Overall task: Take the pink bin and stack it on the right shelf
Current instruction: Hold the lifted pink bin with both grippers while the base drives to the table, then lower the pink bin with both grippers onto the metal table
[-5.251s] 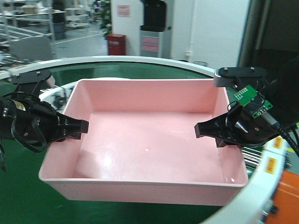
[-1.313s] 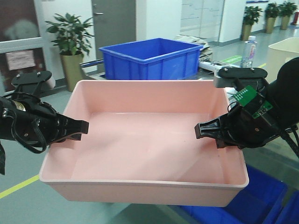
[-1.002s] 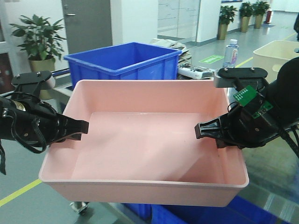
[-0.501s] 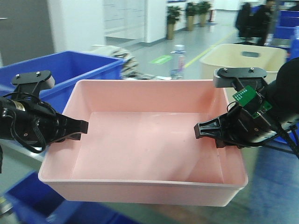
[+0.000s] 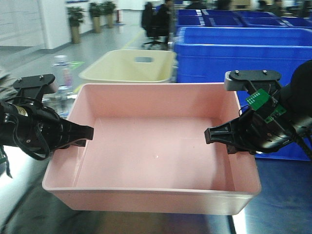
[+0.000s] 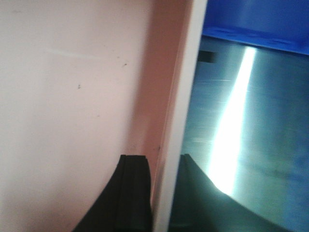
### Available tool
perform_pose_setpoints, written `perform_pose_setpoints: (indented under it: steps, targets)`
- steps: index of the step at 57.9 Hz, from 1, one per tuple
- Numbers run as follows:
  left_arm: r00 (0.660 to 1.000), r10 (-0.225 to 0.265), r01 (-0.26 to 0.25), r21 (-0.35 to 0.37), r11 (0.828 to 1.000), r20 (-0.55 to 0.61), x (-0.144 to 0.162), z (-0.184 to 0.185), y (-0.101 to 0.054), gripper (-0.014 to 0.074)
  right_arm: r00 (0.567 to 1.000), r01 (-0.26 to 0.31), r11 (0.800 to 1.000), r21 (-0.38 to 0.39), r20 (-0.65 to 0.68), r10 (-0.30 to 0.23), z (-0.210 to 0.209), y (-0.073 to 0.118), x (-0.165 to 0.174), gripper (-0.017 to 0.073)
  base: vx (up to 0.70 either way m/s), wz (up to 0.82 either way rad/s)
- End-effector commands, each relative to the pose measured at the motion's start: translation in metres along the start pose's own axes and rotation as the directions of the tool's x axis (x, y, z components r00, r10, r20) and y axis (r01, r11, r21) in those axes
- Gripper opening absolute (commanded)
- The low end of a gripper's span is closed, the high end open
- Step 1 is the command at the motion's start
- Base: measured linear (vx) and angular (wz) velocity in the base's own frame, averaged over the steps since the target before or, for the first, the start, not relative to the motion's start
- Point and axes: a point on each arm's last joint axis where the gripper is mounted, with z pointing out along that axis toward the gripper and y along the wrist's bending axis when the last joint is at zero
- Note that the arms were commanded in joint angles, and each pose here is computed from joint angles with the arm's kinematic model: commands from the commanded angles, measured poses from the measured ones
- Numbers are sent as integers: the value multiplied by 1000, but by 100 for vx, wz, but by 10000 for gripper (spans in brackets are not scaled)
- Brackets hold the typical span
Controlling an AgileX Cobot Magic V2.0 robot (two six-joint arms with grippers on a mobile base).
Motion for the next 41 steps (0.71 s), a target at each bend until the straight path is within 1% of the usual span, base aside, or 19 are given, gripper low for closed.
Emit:
perform_pose_setpoints:
  steps: [1,8,15,41]
  targets:
    - [988,-14,7,46,999,153,-18,-27,-10,-1,988,21,1000,-22,155,-17,-26,-2,-13,-9,18,-69]
    - [988,-14,7,46,999,153,-18,-27,-10,-1,988,21,1000,-22,155,-17,-26,-2,-13,-9,15,-57]
    - [988,-14,7,46,999,153,-18,-27,-10,-1,988,21,1000,-22,155,-17,-26,-2,-13,-9,7,-29]
    - [988,-14,7,46,999,153,-18,-27,-10,-1,988,21,1000,-22,155,-17,-26,-2,-13,-9,0,-1]
